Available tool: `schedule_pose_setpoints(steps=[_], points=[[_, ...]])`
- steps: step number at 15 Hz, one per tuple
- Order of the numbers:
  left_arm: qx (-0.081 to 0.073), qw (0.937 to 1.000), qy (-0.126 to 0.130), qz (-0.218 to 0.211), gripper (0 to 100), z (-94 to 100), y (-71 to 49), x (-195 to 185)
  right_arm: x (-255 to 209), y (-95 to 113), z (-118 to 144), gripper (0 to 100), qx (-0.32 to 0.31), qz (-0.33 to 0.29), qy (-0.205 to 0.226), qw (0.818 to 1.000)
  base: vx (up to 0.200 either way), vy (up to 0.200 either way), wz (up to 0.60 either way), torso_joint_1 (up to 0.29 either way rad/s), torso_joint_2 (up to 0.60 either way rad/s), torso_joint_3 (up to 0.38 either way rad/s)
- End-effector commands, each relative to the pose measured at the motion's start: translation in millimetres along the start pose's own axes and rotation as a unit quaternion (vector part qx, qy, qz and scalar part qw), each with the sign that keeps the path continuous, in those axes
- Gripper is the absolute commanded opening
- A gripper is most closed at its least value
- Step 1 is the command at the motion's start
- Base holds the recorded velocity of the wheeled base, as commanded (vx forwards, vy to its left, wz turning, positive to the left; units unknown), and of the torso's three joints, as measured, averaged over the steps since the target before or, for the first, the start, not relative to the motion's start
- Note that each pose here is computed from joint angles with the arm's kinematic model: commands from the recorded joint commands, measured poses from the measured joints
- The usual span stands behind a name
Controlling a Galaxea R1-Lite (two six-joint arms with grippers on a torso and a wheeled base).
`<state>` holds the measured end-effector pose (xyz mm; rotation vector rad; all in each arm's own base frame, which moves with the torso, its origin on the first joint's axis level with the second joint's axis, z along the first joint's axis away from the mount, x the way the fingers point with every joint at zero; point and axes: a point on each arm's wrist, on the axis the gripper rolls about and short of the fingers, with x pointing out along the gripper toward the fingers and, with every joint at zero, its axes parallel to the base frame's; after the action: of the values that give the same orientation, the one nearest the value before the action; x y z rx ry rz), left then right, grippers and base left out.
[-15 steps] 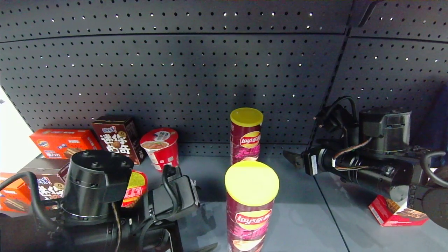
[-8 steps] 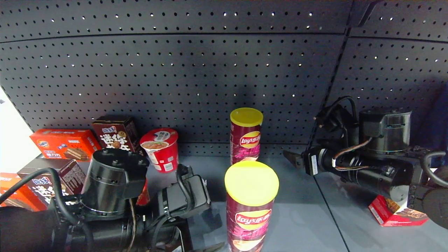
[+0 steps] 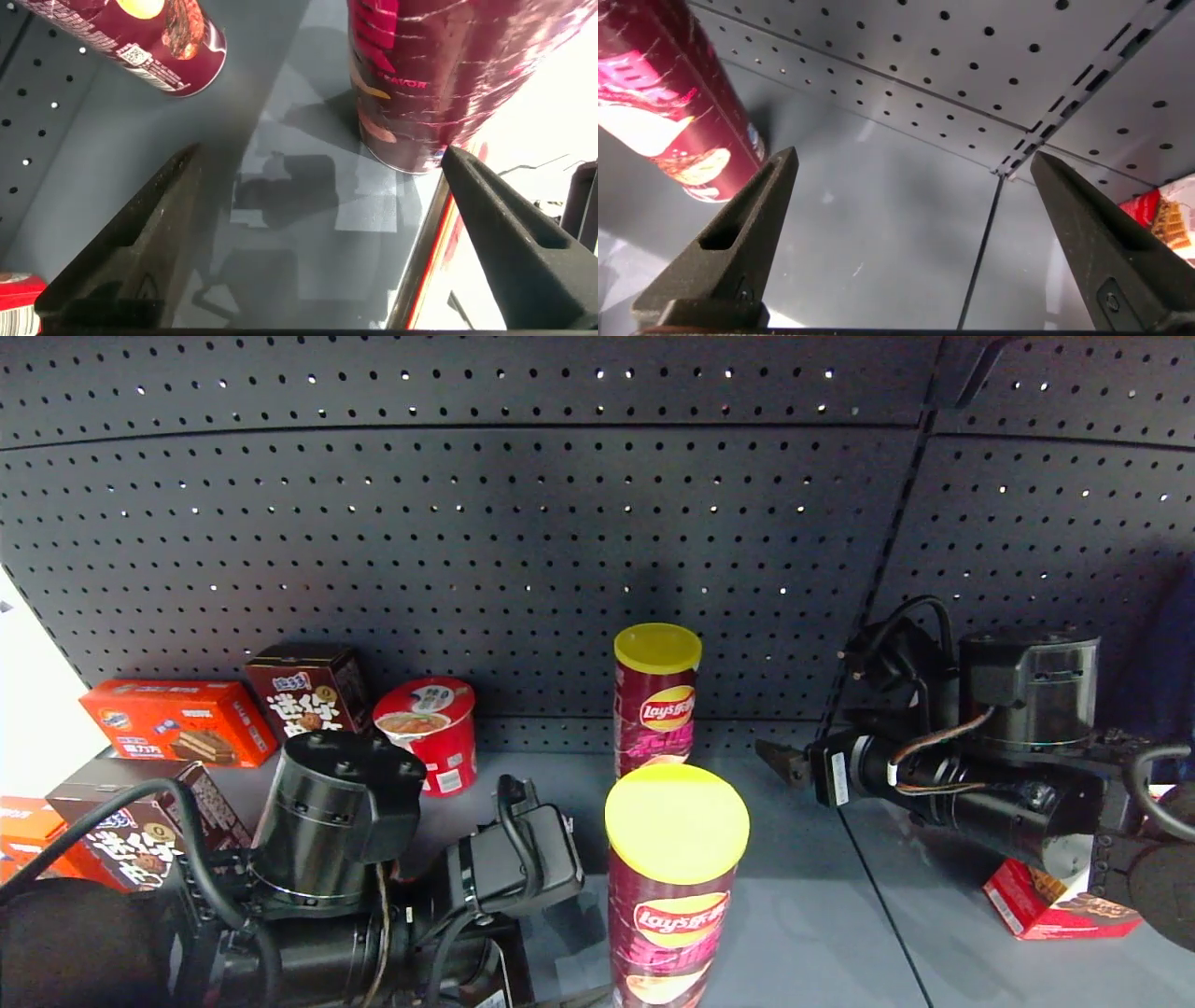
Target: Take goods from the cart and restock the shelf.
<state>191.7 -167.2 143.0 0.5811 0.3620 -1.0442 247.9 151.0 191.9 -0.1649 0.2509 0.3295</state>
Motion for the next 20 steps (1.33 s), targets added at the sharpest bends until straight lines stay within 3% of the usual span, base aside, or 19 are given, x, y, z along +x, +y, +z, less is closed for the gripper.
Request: schedule_pose_setpoints(steps=[1, 20], points=[[-0.001, 1.0000, 0.001, 0.000, 100, -0.2, 0.6, 1.4, -0.4, 0.0, 0.3, 100, 0.000, 0.000, -0.001, 1.000, 0.000, 0.000, 0.00, 0.000, 0.00, 0.000], [-0.001, 0.9999, 0.008, -0.007, 100, -3.1, -1.9, 4.5, -0.2, 0.2, -1.5, 100, -0.001, 0.000, 0.001, 1.000, 0.000, 0.000, 0.00, 0.000, 0.00, 0.000]])
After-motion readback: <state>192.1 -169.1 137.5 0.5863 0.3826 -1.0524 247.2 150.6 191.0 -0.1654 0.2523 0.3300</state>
